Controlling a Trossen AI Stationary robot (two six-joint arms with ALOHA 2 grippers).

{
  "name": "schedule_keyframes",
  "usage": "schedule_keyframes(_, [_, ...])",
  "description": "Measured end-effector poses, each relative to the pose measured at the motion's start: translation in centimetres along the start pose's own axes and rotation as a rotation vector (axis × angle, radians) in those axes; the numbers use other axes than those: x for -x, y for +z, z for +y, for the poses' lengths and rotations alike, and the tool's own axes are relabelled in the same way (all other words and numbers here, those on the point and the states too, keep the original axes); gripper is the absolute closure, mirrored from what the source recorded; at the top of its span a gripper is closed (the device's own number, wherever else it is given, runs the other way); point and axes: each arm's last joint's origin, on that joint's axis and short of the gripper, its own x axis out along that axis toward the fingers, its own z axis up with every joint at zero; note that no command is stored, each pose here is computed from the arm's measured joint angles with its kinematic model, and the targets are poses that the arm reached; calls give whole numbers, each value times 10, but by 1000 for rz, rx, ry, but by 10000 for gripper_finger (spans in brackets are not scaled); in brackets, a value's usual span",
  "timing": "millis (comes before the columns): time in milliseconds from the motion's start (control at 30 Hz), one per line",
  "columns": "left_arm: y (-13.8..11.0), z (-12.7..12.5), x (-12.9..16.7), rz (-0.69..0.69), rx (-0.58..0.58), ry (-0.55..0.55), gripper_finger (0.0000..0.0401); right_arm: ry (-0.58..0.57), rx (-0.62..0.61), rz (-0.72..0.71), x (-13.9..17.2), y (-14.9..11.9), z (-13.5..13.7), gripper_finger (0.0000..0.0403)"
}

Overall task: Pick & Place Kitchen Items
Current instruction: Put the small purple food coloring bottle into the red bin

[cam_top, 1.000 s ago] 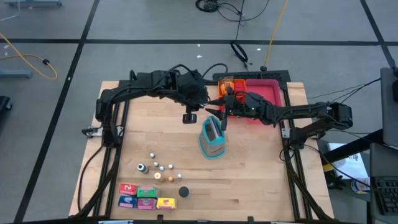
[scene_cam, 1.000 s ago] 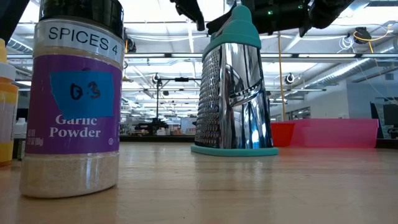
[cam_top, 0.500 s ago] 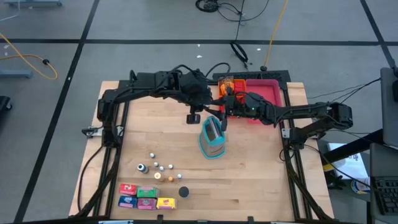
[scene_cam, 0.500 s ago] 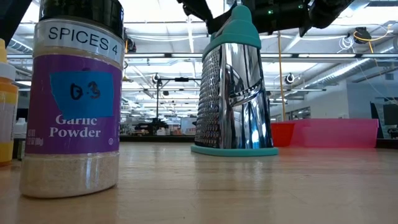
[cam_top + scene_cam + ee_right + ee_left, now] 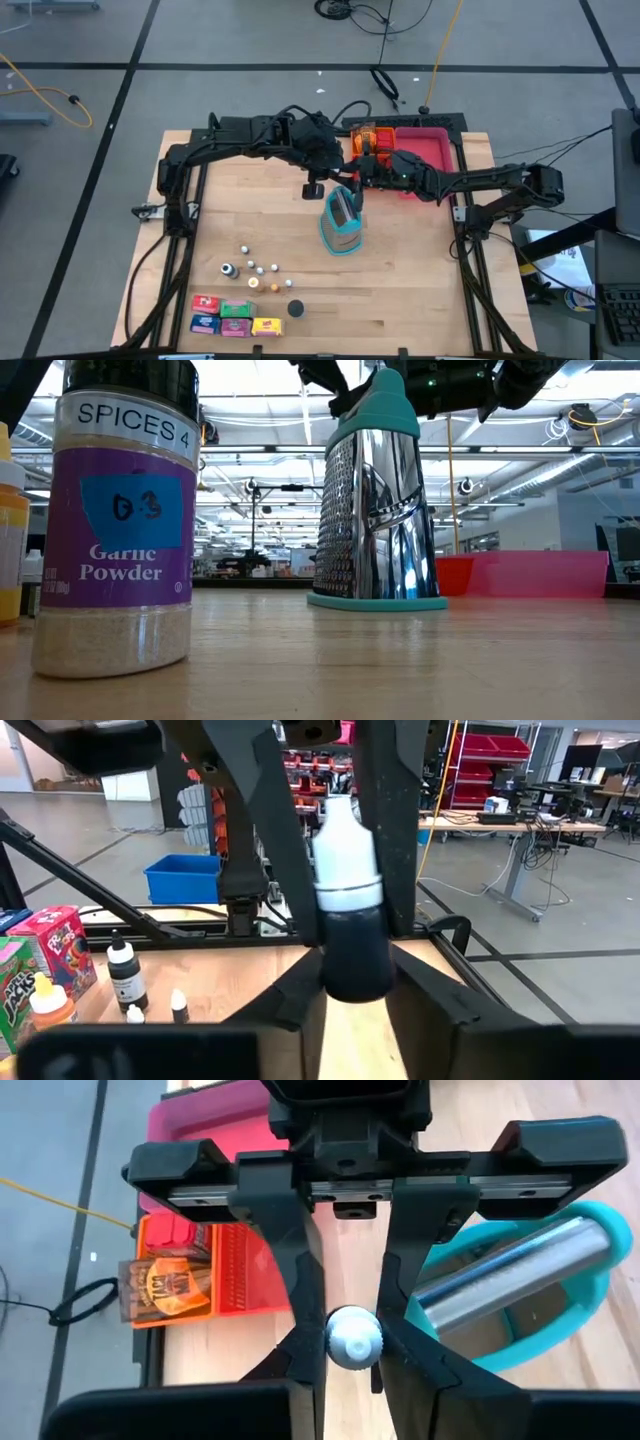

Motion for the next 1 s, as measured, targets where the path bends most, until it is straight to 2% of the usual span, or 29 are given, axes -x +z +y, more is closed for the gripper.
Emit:
schedule_keyframes(100, [0,0,1,1,0,-1,349,-2,0,0,0,0,0,349])
schedule_keyframes(200, [-1,0,1,4,1,-2,347,-2,-2,11,0,-1,0,355])
schedule_keyframes(500, [-1,0,0,23,49,32,290,-5,-1,23,0,-2,0,358])
schedule_keyframes(700, [-3,0,0,42,46,43,279,-7,1,22,0,-2,-1,358])
schedule_keyframes(867, [-8,1,4,115,23,122,279,-32,-2,34,1,-3,-8,358])
schedule_keyframes(1000, [-15,2,14,178,50,181,277,-65,-6,69,5,-4,-18,358])
